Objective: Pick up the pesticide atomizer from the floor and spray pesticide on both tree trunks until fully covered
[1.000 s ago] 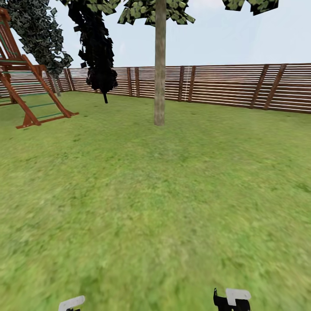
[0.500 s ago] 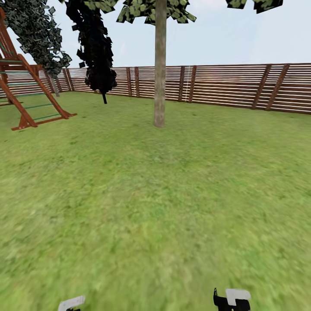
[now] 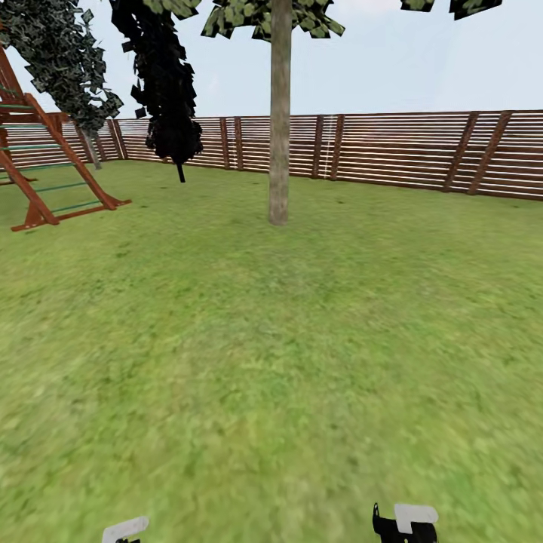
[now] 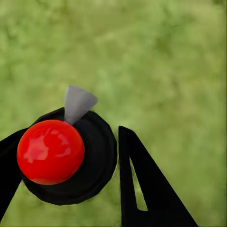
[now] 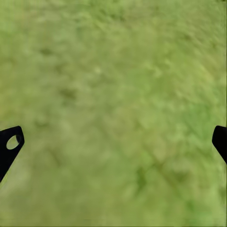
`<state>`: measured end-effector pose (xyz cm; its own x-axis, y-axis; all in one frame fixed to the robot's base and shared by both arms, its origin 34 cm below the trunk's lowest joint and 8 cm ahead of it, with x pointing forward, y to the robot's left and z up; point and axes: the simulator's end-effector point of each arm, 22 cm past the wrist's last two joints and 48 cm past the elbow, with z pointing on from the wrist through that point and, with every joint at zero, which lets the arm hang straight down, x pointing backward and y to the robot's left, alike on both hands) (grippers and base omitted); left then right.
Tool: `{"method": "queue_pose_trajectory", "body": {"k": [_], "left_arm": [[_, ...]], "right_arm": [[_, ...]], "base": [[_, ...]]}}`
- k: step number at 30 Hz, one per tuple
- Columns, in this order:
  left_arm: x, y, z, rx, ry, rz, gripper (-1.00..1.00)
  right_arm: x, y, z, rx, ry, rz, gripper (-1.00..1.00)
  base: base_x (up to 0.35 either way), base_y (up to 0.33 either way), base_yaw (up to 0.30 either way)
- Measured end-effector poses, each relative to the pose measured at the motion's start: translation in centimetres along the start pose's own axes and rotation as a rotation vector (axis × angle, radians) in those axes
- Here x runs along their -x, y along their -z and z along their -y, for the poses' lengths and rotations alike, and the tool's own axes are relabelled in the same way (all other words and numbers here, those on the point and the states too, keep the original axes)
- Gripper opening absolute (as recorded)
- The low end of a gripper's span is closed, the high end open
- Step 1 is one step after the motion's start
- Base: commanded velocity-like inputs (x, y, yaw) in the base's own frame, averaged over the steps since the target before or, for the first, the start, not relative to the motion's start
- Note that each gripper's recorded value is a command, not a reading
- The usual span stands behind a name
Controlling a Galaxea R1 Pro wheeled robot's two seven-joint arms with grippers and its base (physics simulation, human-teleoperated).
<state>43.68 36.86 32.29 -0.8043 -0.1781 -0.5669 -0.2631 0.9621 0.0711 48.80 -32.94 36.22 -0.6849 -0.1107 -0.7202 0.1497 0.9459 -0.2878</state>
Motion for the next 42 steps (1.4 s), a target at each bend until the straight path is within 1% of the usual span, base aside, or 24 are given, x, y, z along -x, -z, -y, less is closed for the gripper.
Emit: {"method": "queue_pose_trajectory", "body": {"k": [42], "left_arm": [[0.03, -0.01, 0.00, 0.000, 0.001, 0.001, -1.00]], "right_arm": [[0.00, 0.00, 0.00, 0.000, 0.000, 0.000, 1.00]], "base": [[0.337, 0.000, 0.000]]}}
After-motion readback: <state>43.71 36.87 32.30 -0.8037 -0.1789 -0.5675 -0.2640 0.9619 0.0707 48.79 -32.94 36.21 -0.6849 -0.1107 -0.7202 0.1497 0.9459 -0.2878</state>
